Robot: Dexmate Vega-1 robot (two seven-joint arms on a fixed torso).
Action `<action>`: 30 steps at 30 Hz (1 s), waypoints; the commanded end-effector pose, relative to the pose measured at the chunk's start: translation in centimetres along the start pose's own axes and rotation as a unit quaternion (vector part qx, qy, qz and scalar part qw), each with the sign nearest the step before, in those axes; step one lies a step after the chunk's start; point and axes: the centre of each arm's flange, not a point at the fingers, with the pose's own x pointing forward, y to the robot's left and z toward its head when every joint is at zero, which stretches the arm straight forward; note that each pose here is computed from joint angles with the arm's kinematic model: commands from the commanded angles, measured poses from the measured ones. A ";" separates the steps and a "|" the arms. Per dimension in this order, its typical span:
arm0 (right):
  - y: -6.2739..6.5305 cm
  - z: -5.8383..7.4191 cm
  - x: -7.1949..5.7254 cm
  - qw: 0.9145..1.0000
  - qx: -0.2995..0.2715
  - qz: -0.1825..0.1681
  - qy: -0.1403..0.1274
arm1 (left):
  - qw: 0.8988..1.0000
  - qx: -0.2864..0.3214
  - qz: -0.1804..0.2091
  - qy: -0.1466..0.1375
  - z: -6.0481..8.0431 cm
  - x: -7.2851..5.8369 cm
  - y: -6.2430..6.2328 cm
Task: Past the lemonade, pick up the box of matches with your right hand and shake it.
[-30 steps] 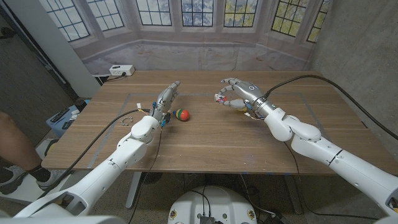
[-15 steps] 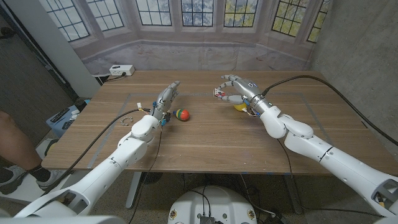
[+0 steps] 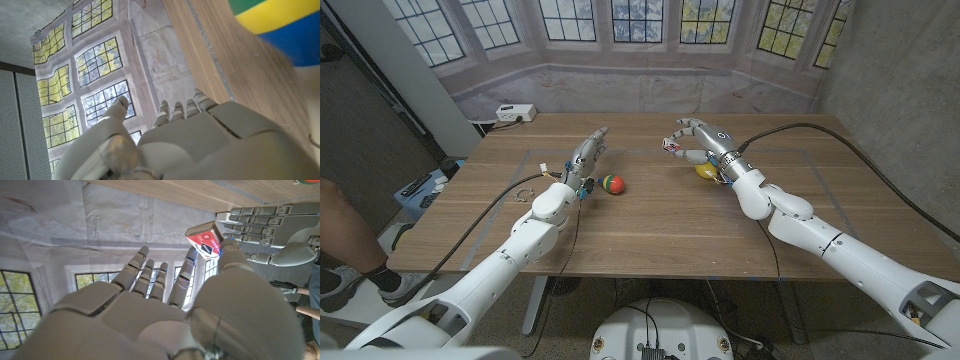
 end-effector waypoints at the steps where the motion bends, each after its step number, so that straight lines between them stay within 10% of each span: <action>1: 1.0 -0.5 1.1 0.999 0.024 0.006 0.020 | 1.000 -0.002 0.012 -0.020 0.1 0.7 0.3; 30: -0.2 -3.6 4.2 0.993 0.063 -0.005 0.100 | 1.000 -0.007 0.016 -0.008 -0.6 0.9 0.7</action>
